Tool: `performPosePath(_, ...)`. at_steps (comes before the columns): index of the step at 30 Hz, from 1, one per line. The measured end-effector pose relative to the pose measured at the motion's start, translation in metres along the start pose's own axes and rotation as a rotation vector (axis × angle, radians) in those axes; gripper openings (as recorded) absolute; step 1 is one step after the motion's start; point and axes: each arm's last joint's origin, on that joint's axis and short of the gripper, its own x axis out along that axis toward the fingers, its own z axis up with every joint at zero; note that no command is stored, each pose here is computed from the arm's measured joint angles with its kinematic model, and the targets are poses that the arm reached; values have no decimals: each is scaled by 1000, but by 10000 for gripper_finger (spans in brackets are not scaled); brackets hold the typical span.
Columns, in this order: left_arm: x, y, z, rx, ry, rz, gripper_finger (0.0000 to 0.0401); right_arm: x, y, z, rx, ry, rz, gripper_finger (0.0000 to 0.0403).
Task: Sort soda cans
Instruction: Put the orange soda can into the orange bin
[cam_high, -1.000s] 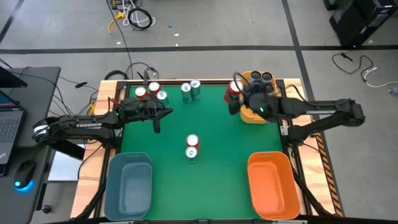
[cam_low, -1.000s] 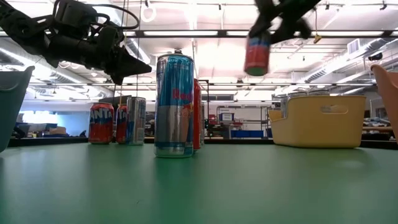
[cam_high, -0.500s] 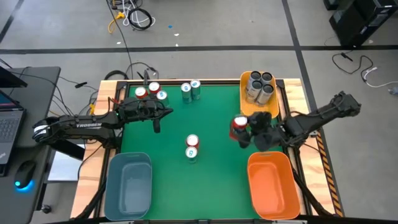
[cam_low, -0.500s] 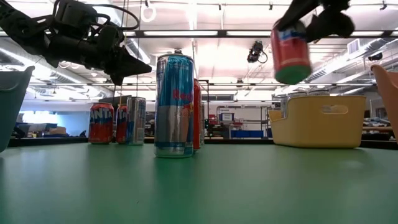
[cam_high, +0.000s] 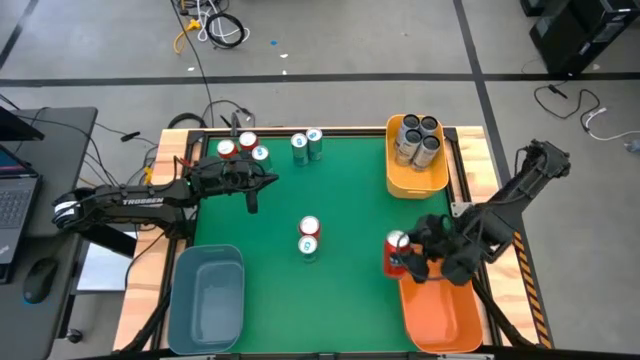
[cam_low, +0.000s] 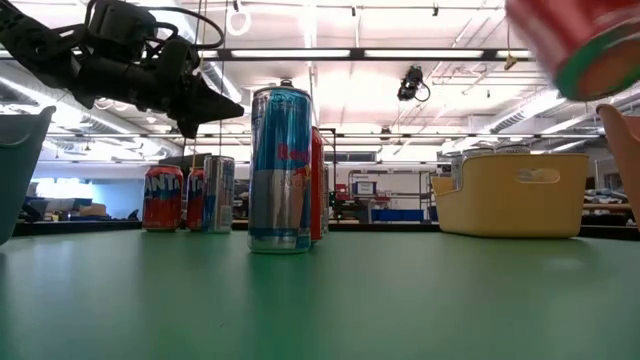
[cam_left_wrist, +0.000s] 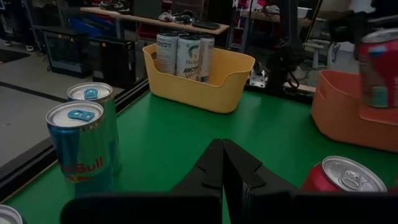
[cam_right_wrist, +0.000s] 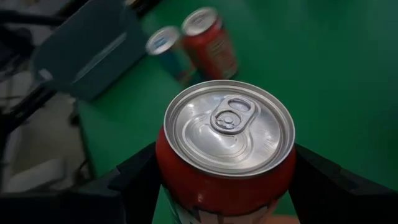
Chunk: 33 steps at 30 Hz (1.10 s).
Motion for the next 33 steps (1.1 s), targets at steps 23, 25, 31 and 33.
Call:
performPosePath(23,0,0,1,-25,-6,-1,2,18,-17,-57,-86,53,-368,280)
performPosePath(25,0,0,1,-23,-13,-1,2,27,-16,-57,-94,14,-400,280)
performPosePath(31,0,0,1,-23,-13,-2,2,58,-18,-50,-149,-100,-504,280)
performPosePath(33,0,0,1,-23,-13,-1,2,69,-17,-46,-152,-130,-520,280)
